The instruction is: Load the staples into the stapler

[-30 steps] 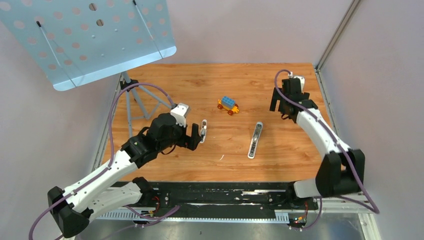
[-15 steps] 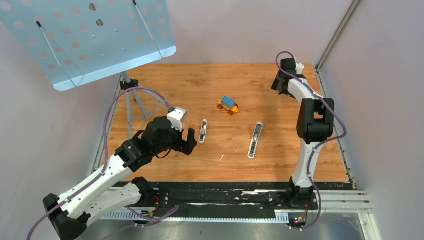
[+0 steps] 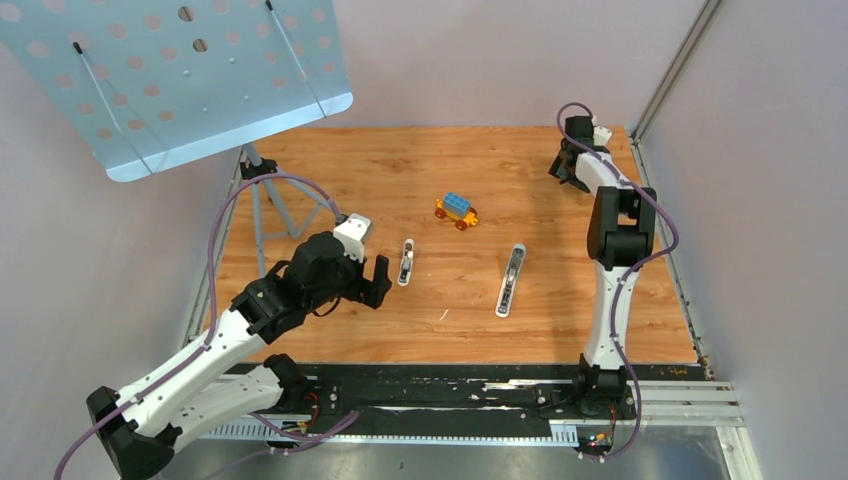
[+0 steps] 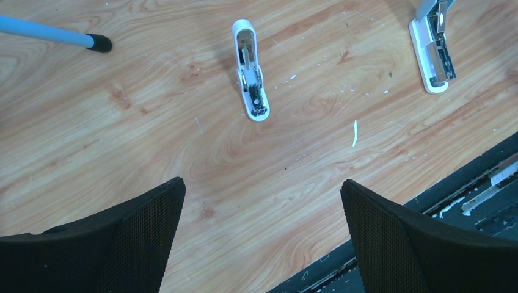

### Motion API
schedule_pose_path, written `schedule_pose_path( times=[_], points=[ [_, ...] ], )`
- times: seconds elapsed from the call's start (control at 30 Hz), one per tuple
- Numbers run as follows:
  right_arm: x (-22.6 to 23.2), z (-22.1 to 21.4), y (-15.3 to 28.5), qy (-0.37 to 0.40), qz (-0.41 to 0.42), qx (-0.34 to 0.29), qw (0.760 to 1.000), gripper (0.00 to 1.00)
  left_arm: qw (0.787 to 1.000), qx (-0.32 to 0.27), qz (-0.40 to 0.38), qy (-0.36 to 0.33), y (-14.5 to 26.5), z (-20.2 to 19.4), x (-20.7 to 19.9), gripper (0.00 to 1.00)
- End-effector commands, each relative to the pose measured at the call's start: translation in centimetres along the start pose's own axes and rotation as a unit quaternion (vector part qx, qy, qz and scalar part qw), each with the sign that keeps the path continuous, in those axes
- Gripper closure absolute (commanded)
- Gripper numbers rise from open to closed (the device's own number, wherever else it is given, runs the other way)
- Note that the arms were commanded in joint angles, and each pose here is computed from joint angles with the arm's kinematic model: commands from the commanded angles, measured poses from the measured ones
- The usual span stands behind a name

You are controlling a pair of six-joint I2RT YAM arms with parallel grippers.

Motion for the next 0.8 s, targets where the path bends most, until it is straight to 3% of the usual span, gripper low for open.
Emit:
schedule_pose_path(
  times=[0.0, 0.2, 0.77],
  points=[
    [-0.6, 0.4, -1.7, -0.011, -0.004, 0.006, 1.000, 0.30, 1.000, -0.006, 0.013, -0.006, 0.1, 0.7, 0.3, 0.00],
    [-1.0, 0.7, -2.5, 0.004, -0.009, 0.004, 1.000, 0.33, 1.000, -0.006, 0.025, -0.001, -0.1, 0.7, 0.6, 0.00],
    [-1.1, 2.2, -2.0, 0.045, 0.021, -0.006, 0.999, 0.55, 0.999, -0.001, 0.038, 0.000, -0.1, 0.4, 0.9, 0.00]
  ],
)
Point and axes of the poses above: each gripper's point midway between its finger pads, its own y axis back along the fingers, its own x axis along the line the jaws close on, z = x × y, the point moved 5 cm from there along y, back along the fingers, and after that the axes turned 4 degrees about -y, right-handed, at the moved point
